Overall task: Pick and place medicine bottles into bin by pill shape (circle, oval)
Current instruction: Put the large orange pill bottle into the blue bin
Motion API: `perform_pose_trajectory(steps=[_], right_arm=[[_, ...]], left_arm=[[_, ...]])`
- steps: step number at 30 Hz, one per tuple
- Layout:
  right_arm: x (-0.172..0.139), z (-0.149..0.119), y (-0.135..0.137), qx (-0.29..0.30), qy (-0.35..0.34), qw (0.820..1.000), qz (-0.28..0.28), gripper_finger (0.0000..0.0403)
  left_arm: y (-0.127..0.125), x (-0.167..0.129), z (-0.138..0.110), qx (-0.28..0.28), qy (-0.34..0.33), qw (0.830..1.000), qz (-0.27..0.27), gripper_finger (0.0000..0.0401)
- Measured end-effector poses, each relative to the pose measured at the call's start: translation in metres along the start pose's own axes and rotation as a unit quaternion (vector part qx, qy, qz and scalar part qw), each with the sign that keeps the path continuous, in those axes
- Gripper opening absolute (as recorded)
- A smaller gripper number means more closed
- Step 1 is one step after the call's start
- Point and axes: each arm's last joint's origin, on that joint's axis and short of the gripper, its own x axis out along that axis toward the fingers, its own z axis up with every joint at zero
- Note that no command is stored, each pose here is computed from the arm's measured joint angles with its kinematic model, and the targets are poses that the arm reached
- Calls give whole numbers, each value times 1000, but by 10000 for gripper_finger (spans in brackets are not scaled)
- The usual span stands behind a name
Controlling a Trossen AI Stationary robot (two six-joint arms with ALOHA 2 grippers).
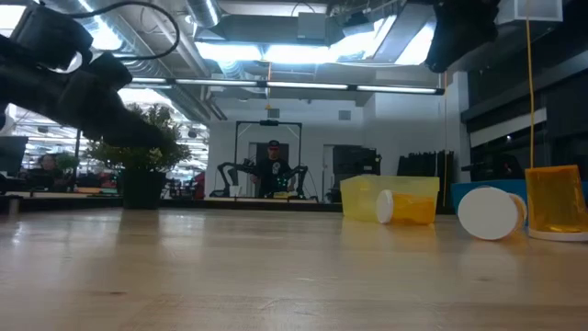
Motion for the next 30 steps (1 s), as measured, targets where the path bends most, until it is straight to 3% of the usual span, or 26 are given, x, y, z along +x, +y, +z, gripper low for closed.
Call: perform_pose_trajectory(steps=[7, 21, 30], right_arm=[[4, -10, 4, -5, 13, 1000, 0, 193], [45, -74, 14, 118, 146, 982, -17, 193], [47, -79, 20, 101, 134, 986, 2, 193]], left_arm=[[-1, -7, 6, 5, -37, 999, -26, 254], [-1, -8, 7, -1, -46, 999, -27, 254], [-1, -8, 7, -9, -46, 999, -28, 254]])
